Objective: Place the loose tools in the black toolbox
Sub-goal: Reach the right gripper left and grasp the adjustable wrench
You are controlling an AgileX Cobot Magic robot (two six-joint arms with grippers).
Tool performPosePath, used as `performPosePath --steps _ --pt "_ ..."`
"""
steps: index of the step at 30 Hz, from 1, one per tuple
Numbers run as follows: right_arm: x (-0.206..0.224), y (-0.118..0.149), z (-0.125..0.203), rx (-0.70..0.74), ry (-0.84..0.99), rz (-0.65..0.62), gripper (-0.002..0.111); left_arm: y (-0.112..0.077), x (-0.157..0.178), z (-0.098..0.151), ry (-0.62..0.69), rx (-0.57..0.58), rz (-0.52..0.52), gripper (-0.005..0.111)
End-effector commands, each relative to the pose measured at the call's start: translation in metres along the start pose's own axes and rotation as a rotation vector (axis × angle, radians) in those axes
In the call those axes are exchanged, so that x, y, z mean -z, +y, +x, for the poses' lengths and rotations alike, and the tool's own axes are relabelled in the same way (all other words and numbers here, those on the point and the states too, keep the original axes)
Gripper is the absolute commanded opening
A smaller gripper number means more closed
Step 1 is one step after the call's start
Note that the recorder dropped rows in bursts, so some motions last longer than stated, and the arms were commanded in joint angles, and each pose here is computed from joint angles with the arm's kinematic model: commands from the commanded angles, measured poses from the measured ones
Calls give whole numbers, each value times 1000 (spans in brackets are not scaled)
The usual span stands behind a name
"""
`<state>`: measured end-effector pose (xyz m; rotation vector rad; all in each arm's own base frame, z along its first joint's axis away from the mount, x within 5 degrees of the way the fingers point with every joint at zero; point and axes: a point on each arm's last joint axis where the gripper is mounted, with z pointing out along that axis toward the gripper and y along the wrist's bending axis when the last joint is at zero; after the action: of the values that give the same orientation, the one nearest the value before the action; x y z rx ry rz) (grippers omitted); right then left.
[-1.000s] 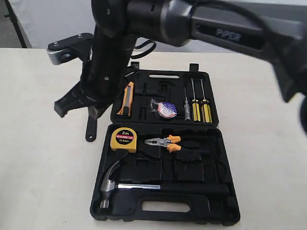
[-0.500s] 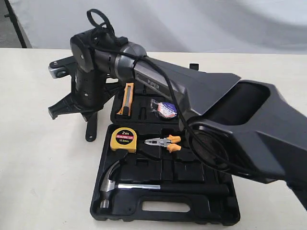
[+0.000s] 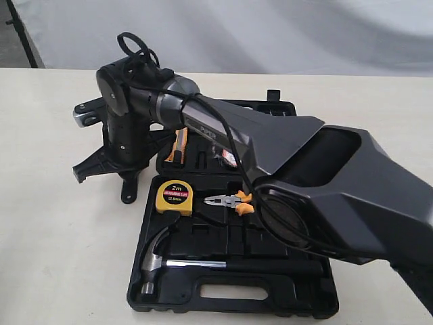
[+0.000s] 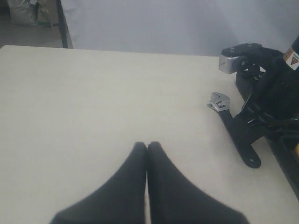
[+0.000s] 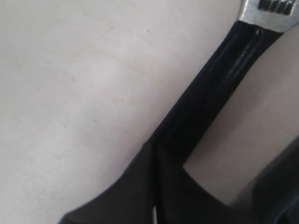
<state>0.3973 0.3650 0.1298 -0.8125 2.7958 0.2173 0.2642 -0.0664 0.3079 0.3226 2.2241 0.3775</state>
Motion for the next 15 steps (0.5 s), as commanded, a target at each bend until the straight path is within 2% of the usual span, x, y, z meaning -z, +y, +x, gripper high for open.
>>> performPosePath --steps 1,15 --pt "-8 21 12 7 78 -36 -1 0 1 2 -7 22 14 1" --pt "-7 94 33 75 113 -145 -1 0 1 2 -7 22 14 1"
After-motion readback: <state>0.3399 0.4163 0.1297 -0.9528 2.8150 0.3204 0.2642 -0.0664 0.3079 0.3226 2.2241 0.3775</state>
